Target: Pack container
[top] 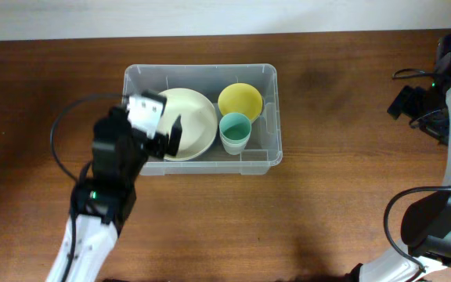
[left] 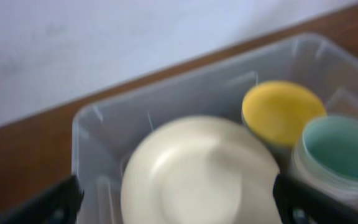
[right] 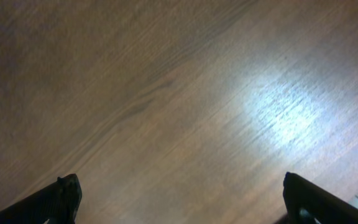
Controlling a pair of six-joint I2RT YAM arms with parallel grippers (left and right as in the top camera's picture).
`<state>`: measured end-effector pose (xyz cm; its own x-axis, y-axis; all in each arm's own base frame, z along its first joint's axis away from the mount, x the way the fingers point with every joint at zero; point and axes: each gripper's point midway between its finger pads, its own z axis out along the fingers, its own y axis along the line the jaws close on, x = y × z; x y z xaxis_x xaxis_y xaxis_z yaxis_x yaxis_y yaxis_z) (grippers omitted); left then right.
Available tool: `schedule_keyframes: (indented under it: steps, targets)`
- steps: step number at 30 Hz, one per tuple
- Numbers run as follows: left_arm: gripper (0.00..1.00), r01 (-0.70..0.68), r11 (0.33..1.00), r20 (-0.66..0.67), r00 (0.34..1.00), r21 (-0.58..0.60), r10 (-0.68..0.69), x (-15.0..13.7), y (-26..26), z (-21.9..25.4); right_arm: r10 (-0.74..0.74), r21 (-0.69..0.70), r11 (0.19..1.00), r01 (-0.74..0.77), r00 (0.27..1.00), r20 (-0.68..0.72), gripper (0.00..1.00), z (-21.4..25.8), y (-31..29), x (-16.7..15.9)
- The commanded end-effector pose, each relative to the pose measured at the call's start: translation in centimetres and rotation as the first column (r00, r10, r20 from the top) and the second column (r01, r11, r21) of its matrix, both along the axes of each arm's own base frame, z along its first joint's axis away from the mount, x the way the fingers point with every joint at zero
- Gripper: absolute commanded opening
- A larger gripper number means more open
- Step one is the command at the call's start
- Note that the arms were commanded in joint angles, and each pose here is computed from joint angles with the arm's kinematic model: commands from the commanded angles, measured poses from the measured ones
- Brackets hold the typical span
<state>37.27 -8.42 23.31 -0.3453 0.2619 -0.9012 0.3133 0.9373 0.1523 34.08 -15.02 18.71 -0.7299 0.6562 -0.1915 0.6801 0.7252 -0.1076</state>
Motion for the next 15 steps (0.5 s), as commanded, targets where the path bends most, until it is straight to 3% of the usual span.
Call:
schedule_keyframes:
  steps: [1,6,15]
  targets:
    - [1.0,0.025,1.0,0.163,0.986,0.003,-0.025,-3.2,0.5,-0.4,-0.016,-0.01,1.0,0.016,1.0,-0.005,0.99,-0.1,-0.4,-0.2]
    - [1.0,-0.017,1.0,0.325,0.946,-0.025,0.024,-7.0,2.6,-0.3,-0.016,-0.01,1.0,0.016,1.0,-0.005,0.99,-0.1,-0.4,-0.2]
    - [1.0,-0.069,0.996,0.45,0.889,-0.049,0.084,-10.6,4.7,-0.9,-0.016,-0.01,1.0,0.016,1.0,-0.005,0.99,-0.1,-0.4,-0.2]
